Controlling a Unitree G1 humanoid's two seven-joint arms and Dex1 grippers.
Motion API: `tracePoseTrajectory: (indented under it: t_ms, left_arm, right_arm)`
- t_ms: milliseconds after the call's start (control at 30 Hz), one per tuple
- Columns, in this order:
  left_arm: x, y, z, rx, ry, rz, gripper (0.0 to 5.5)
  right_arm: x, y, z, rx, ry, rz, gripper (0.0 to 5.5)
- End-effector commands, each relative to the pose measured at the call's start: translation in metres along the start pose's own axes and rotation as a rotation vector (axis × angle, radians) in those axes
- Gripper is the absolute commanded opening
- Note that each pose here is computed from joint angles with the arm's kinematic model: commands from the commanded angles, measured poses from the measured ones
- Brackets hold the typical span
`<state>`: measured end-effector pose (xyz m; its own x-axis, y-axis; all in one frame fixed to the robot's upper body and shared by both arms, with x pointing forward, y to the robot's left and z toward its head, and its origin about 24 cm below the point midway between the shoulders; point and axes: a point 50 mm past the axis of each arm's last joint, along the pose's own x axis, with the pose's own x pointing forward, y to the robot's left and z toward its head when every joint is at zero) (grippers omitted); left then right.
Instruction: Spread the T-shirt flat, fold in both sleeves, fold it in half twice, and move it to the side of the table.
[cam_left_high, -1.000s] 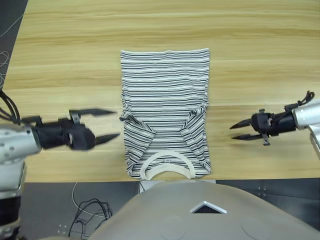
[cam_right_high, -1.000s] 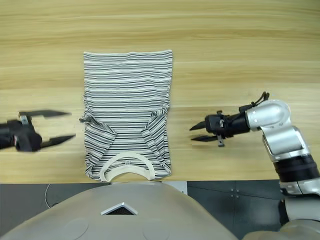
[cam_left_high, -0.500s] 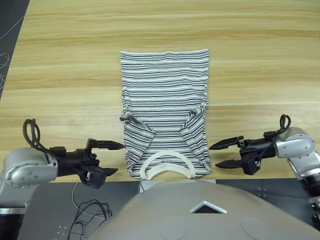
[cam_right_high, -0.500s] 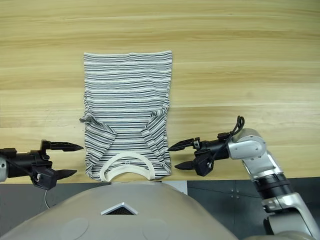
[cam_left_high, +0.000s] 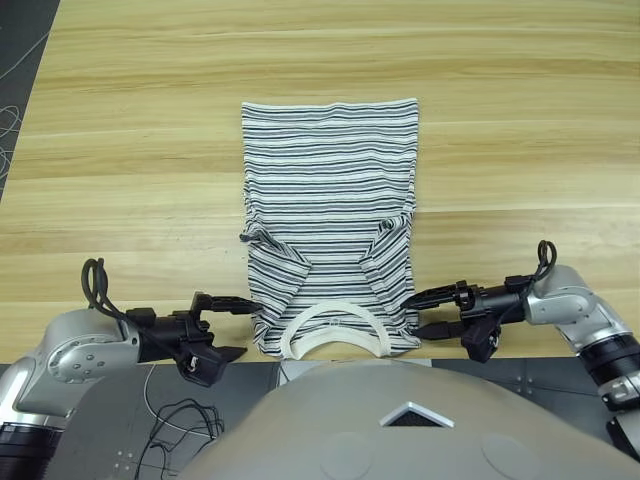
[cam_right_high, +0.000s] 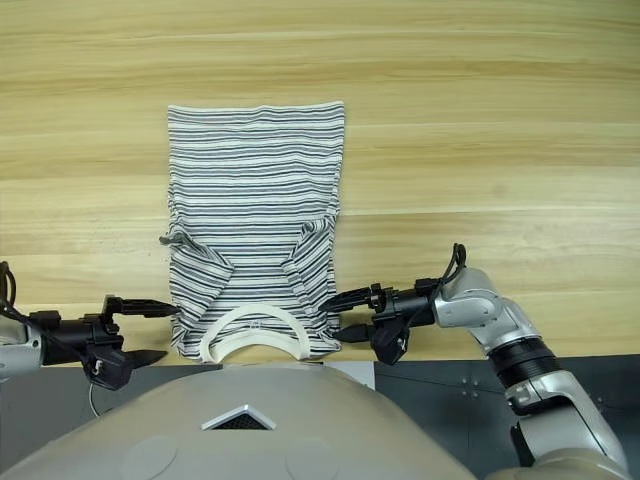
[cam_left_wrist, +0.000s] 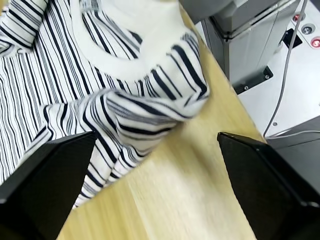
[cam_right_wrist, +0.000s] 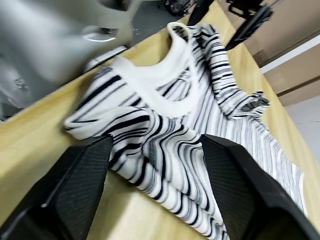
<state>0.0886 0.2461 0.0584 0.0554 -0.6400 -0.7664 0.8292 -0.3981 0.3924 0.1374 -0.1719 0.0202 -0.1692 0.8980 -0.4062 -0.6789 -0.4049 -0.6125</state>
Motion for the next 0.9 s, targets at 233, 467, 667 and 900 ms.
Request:
tracePoseTrajectory:
  t_ms: [233,467,667,900]
  left_arm:
    - [0.014,-0.006,0.001,0.000,-0.026,-0.041,4.49]
    - [0.017,-0.009,0.001,-0.008,-0.028,-0.043,4.49]
    - [0.017,-0.010,0.001,-0.014,-0.029,-0.047,4.49]
    - [0.017,-0.011,-0.001,-0.017,-0.025,-0.043,4.49]
  right_arm:
    - [-0.027,-0.013,-0.004,0.003,0.061,-0.055,3.24]
    - [-0.042,-0.005,-0.009,0.045,0.116,0.036,3.24]
    - [-0.038,0.017,-0.007,0.142,0.102,0.147,3.24]
    - [-0.026,0.021,-0.003,0.136,0.071,0.147,3.24]
